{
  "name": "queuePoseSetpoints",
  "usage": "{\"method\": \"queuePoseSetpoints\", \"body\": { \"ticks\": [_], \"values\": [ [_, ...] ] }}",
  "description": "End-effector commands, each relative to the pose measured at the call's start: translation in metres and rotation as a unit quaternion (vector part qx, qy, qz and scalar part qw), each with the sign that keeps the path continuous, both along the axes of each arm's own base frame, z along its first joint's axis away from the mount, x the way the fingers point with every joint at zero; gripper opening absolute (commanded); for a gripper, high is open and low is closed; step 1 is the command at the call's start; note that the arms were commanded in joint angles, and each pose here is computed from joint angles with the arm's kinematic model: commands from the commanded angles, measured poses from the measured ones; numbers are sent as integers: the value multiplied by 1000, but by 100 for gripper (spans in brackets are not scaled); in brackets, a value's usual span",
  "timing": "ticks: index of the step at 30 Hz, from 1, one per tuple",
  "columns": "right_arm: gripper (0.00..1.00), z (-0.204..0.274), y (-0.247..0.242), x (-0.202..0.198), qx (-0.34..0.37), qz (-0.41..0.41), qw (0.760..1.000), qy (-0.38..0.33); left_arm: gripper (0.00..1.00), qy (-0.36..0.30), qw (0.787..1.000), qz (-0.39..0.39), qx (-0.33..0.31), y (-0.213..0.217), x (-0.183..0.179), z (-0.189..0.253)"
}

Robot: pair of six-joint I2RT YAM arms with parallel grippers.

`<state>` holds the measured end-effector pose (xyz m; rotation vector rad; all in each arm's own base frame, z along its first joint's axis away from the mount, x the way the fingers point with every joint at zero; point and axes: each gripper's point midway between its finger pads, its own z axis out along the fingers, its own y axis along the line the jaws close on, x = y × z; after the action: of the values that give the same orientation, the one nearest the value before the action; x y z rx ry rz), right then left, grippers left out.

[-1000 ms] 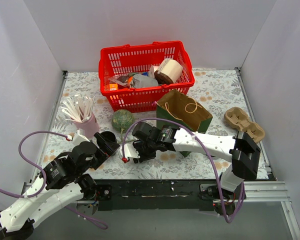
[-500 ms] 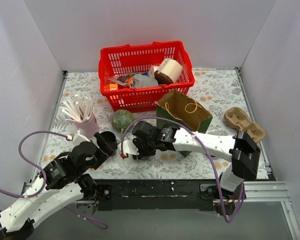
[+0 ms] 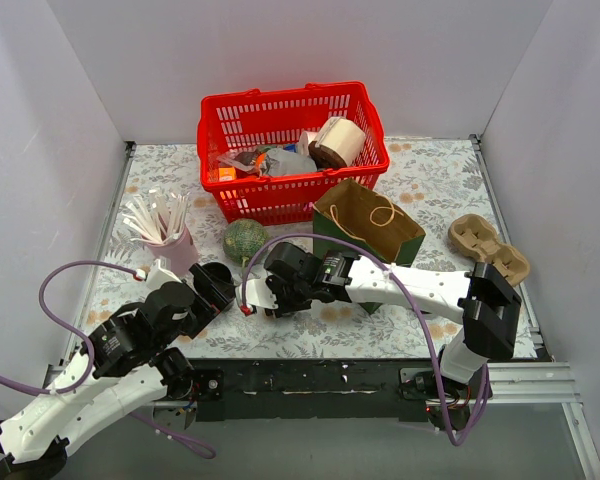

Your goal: Pack the takeout coffee

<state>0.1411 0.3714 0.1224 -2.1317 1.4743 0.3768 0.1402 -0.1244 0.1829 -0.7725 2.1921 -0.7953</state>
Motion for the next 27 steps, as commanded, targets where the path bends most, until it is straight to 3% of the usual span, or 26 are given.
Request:
{"method": "queuePoseSetpoints", "body": {
  "ticks": [1, 8, 14, 27],
  "values": [
    [25, -13, -4, 1, -17, -9, 1000, 7, 98, 9, 1000, 18, -12, 0, 2, 1],
    [17, -11, -4, 3, -15, -12, 1000, 4, 98, 6, 1000, 21, -13, 1, 2, 3],
    [2, -8, -2, 8, -9, -27, 1000, -3, 98, 7, 1000, 22, -12, 2, 2, 4],
    [1, 45, 4, 26, 71, -52, 994, -65, 98, 4, 1000, 27, -15, 3, 3, 5]
  ]
}}
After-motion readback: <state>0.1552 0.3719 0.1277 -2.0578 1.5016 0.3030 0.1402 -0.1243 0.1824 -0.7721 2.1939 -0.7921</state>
